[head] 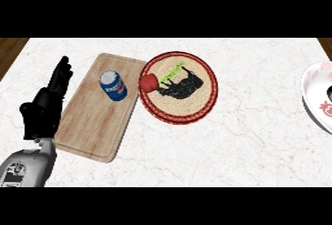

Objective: Pick the cupcake from the placemat and place it in the bowl

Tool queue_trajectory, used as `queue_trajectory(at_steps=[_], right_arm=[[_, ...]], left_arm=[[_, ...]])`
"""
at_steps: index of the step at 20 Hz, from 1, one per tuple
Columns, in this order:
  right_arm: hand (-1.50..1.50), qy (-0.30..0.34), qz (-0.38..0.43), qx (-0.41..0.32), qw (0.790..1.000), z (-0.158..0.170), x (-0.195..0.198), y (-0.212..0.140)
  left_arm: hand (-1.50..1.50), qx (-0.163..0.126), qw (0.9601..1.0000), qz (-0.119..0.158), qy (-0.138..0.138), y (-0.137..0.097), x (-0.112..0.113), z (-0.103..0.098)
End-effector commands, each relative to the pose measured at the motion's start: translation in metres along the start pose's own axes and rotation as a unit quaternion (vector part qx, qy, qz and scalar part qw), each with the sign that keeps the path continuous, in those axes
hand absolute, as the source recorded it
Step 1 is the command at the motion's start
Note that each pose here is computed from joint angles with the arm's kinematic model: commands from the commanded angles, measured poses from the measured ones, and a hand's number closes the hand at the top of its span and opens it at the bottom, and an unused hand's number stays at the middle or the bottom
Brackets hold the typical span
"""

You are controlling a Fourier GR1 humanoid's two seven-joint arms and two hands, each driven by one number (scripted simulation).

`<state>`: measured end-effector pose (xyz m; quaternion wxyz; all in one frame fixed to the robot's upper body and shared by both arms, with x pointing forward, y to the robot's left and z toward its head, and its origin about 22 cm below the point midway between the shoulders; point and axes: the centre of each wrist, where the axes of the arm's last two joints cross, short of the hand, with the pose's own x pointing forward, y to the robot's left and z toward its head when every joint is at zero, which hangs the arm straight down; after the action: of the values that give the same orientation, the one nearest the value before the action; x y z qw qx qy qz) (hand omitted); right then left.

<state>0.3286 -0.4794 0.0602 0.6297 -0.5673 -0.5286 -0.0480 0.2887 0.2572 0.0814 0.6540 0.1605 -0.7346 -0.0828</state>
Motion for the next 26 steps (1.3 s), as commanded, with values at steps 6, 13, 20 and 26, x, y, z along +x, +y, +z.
queue_trajectory(at_steps=[6, 13, 20, 26], right_arm=[[-1.5, -0.022, -0.103, -0.044, 0.993, -0.002, -0.042, -0.021], [-1.5, -0.012, -0.178, -0.029, 0.983, -0.015, -0.068, -0.076], [-1.5, -0.038, -0.232, 0.011, 0.972, 0.025, -0.107, -0.095], [-1.5, -0.058, -0.251, 0.046, 0.965, 0.067, -0.126, -0.119]], left_arm=[[0.0, 0.012, 0.9999, -0.003, 0.004, 0.01, -0.007, -0.001], [0.0, 0.016, 0.9998, -0.008, 0.012, 0.019, -0.011, 0.003], [0.0, 0.028, 0.9994, -0.001, 0.02, 0.011, -0.007, 0.015], [0.0, 0.025, 0.9995, -0.009, 0.017, 0.031, -0.005, 0.002]])
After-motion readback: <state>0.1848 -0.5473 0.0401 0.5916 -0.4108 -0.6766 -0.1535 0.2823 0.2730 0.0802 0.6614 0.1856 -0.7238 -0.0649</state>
